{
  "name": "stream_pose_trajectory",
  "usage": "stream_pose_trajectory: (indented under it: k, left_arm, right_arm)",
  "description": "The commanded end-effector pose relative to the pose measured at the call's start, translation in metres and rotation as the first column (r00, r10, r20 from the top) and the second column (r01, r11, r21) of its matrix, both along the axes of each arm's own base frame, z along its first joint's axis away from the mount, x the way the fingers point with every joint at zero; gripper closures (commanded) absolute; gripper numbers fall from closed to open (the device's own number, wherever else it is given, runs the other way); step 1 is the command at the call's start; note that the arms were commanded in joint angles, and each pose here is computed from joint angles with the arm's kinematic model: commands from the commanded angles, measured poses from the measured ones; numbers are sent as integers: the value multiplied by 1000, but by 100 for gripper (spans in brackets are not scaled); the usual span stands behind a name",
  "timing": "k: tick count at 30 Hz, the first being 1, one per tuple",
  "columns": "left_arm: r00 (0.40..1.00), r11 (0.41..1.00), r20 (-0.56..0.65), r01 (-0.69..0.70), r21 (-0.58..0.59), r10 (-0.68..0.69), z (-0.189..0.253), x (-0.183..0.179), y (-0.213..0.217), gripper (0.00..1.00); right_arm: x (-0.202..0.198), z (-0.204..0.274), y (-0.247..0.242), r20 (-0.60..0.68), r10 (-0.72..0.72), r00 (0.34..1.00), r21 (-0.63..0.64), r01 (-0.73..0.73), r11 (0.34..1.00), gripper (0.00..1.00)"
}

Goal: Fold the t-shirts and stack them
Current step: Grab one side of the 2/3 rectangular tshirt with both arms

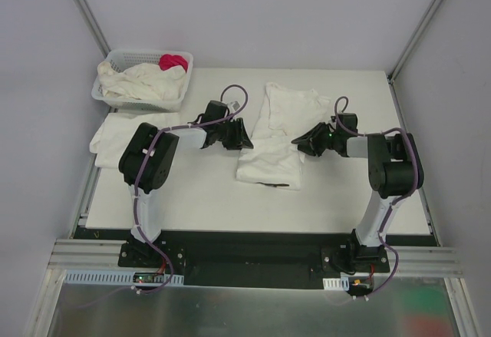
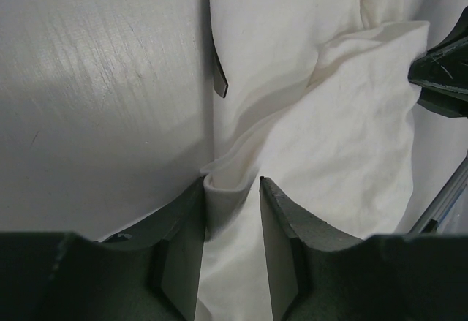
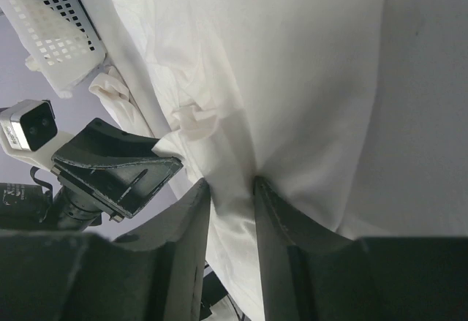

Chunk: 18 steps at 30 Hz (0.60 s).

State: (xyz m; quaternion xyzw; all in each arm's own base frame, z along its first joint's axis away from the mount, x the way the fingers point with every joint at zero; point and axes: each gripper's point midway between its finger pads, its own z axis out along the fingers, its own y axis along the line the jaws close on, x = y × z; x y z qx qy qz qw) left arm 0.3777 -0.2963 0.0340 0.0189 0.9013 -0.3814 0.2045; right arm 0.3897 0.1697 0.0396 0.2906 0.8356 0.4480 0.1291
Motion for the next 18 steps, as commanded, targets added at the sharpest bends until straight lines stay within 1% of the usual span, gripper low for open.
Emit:
stream_pose_trajectory:
  k: [1,2,3,5,6,10,14,16,17,18]
  left_arm:
    - [1000,1000,-15,19,-3,-19,-1,-5,-5,67]
    - [1000,1000,-17,21,-2,-21,-2,-6,-5,68]
    - [1000,1000,-12,22,-5,-22,0,-4,-6,69]
    - [1000,1000,-8,22,-7,-22,1,-2,-7,75]
    - [1000,1000,-2,25,-13,-25,4,1,-9,77]
    - [999,999,-4,36,-34,-36,8,5,-15,84]
    - [999,999,-3,37,-36,-37,8,7,-16,89]
    - [999,999,-1,40,-30,-40,7,6,-15,89]
    - [999,999,3,42,-29,-42,8,5,-14,89]
    - [999,999,-4,42,-23,-43,5,3,-13,89]
  right_arm:
    - [11,9,8,52,16,999,14,-16,1000,70]
    - [10,9,9,49,17,999,17,-17,1000,73]
    - [10,9,9,47,16,999,17,-17,1000,77]
    - [11,11,10,52,17,998,21,-18,1000,82]
    - [11,12,10,55,18,998,20,-19,1000,87]
    - [10,13,10,60,22,998,21,-23,1000,94]
    - [6,11,9,56,29,998,18,-30,999,95]
    - [-1,8,9,52,36,998,11,-36,999,93]
    - [-1,7,6,52,31,998,5,-31,1000,92]
    - [-4,5,5,47,28,999,2,-28,1000,85]
